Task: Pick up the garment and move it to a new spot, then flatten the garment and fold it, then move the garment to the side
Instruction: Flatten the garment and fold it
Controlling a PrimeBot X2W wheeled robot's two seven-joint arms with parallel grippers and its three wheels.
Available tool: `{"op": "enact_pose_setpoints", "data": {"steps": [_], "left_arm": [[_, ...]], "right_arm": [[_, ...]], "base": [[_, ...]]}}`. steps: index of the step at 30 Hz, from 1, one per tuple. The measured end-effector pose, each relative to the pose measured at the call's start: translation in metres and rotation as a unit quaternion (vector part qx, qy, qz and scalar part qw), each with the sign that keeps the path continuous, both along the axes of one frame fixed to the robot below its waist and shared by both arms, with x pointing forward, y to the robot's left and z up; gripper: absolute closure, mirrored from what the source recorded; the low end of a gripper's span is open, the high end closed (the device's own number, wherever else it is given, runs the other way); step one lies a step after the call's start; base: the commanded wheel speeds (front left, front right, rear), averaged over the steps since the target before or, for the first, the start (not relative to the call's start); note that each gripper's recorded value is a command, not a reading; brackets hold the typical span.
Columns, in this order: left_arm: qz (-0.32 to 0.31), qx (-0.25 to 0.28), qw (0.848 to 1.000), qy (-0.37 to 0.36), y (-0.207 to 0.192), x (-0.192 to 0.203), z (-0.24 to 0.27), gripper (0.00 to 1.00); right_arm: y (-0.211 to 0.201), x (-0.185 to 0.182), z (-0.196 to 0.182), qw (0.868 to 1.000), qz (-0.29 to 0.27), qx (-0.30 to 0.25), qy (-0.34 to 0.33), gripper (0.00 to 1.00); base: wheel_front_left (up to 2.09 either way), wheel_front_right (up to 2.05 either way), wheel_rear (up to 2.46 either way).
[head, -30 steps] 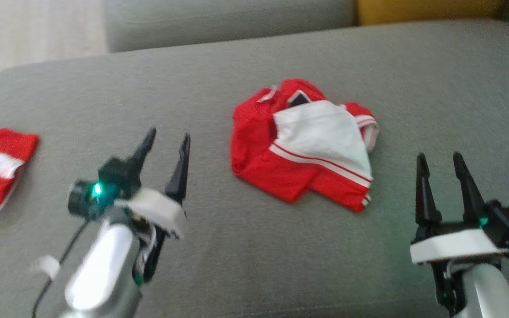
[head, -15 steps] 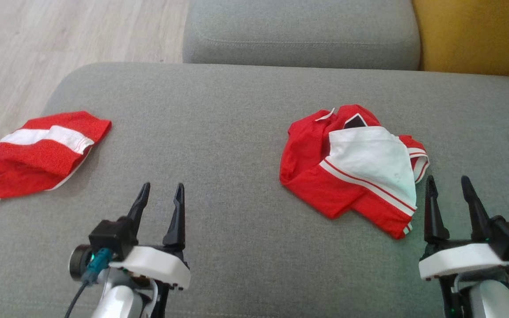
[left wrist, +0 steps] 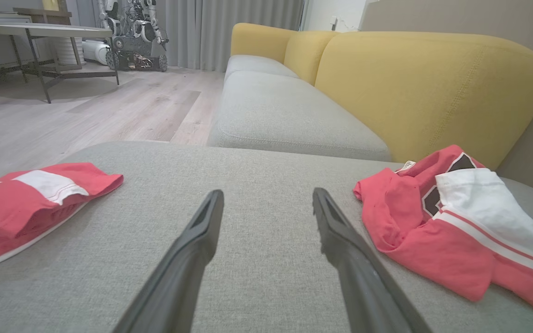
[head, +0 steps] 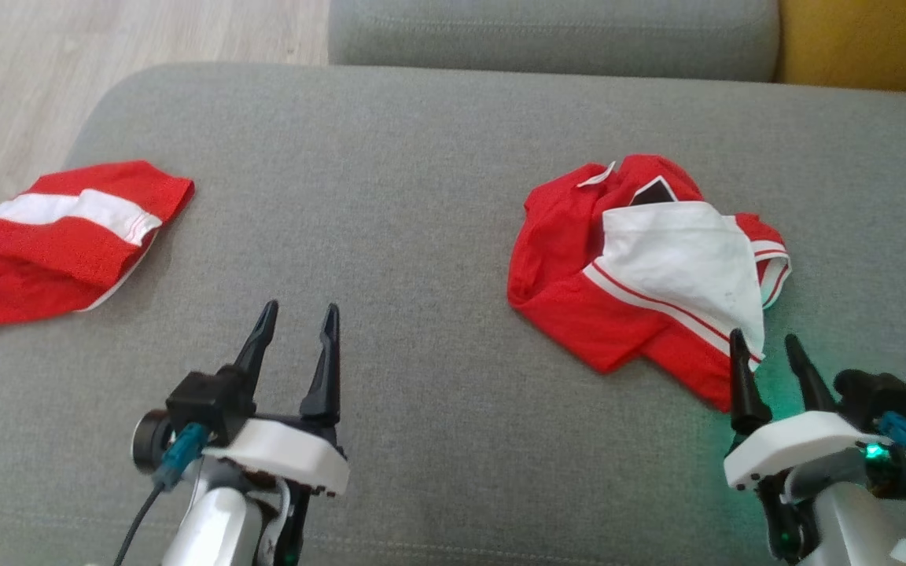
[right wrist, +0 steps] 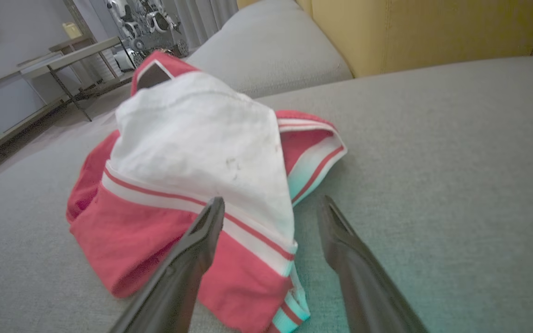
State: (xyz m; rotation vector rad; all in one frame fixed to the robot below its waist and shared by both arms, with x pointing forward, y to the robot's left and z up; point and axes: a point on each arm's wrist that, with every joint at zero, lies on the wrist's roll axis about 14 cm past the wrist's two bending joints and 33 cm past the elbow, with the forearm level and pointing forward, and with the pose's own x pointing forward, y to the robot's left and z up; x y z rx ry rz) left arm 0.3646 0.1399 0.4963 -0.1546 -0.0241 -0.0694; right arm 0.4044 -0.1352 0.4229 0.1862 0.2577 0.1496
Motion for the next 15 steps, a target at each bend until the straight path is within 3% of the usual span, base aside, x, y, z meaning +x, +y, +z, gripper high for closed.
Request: {"op": "enact_pose_setpoints", "data": {"steps": [7, 8, 9, 15], "left_arm": [[-0.003, 0.007, 1.0, 0.007, 0.0, 0.009, -0.005, 0.0], [-0.003, 0.007, 1.0, 0.01, 0.0, 0.009, -0.007, 0.0], [-0.004, 0.007, 1.0, 0.011, 0.0, 0.009, -0.008, 0.0], [-0.008, 0.01, 1.0, 0.005, -0.002, 0.011, -0.004, 0.0]], "right_arm": [[0.021, -0.002, -0.038, 0.997, 0.022, 0.02, 0.067, 0.0], [0.025, -0.001, -0.038, 0.997, 0.027, 0.023, 0.069, 0.64], [0.028, -0.001, -0.037, 0.997, 0.03, 0.028, 0.066, 1.0], [0.029, 0.01, -0.015, 0.999, 0.025, 0.038, 0.018, 1.0]], "base": [[0.0, 0.0, 0.0], [0.0, 0.0, 0.0], [0.0, 0.0, 0.0], [0.0, 0.0, 0.0]]}}
